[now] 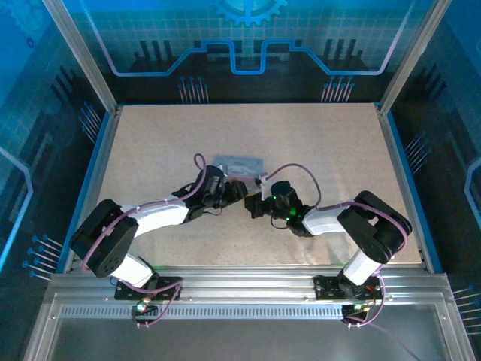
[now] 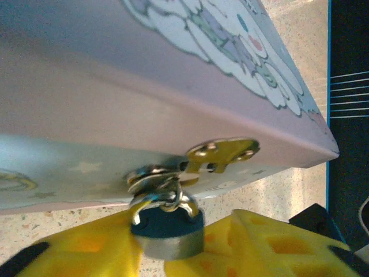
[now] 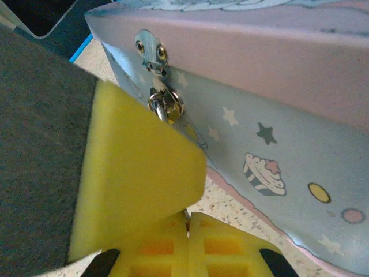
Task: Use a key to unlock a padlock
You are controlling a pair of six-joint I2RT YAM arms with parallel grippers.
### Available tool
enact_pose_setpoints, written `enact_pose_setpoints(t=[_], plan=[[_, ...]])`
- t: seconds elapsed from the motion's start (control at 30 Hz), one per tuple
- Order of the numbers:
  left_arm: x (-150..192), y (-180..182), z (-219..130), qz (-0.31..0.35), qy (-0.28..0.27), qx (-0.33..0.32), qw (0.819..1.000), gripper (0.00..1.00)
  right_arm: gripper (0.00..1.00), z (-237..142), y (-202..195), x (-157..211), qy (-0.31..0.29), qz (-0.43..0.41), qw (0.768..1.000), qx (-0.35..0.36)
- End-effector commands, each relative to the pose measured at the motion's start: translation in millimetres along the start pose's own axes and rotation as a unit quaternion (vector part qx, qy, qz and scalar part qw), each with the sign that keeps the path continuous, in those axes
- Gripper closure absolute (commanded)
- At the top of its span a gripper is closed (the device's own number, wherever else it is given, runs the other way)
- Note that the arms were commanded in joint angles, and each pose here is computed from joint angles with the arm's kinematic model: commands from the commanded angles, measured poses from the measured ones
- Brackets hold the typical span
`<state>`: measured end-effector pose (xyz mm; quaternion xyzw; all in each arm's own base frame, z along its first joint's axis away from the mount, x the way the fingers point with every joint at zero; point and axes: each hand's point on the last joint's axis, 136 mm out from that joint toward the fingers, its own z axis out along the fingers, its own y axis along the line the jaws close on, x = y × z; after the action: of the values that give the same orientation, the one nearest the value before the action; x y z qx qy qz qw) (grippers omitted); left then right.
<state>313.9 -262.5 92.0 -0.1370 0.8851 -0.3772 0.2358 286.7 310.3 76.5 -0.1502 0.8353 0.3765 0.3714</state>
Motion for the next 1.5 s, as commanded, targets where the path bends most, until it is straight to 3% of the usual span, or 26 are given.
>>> enact_pose_setpoints(t=[0.0,0.23,0.43,0.87,1.47], plan=[[2,-4,-10,0.009,0.008,0.016,1.0,0.46,1.0,10,-1,14,0.03,0.04,0.999,0.012],[-11,5,-37,0.003,-0.015,0.013,1.0,0.23,1.0,17,-3,22,0.062,0.066,0.996,0.022],[-18,27,-54,-0.046,-0.043,0.038,0.997,0.21,1.0,17,10,28,0.075,0.096,0.993,0.003],[-1,58,-49,-0.155,-0.076,0.093,0.981,0.37,1.0,13,32,40,0.108,0.168,0.98,0.003],[21,63,-24,-0.17,-0.06,0.089,0.98,0.53,1.0,12,44,32,0.108,0.174,0.979,0.0]])
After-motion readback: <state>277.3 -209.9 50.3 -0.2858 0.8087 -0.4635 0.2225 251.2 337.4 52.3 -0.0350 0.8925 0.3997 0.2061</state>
